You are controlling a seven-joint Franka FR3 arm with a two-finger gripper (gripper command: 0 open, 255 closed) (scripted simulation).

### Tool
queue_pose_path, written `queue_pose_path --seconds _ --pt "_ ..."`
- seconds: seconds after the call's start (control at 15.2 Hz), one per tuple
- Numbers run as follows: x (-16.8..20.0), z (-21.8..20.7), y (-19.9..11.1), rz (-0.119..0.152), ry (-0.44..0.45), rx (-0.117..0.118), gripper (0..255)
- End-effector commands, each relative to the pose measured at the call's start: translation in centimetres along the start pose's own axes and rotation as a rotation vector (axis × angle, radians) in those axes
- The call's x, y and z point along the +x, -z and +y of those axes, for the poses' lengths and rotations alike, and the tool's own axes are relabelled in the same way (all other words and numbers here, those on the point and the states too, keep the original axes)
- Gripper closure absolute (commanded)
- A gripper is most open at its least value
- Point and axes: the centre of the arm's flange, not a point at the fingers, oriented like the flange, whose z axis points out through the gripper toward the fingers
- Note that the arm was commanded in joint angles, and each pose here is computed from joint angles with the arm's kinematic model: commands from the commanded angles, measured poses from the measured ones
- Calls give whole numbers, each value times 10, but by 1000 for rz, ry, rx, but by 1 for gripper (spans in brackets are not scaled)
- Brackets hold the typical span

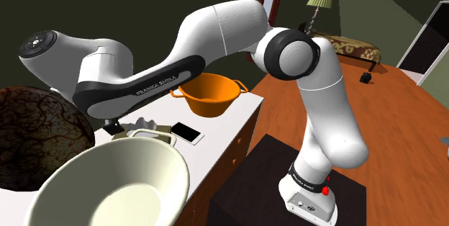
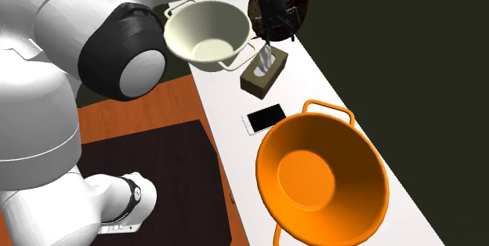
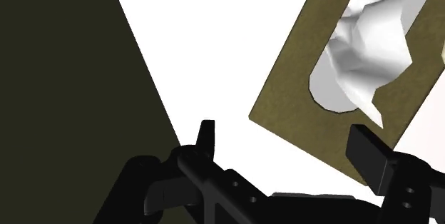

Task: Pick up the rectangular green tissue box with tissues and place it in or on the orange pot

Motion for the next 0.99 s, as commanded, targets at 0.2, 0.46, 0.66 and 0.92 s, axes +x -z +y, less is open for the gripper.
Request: queue_pose_path --seconds 0.2,0.46,0.66,0.92 --pt "1 -28 16 -190 -1 -51 0" --pt "-3 -26 -5 -190 -1 -51 0" --pt "-6 -26 -18 -190 -1 -51 0" --pt "-6 -26 -18 -190 -1 -51 0"
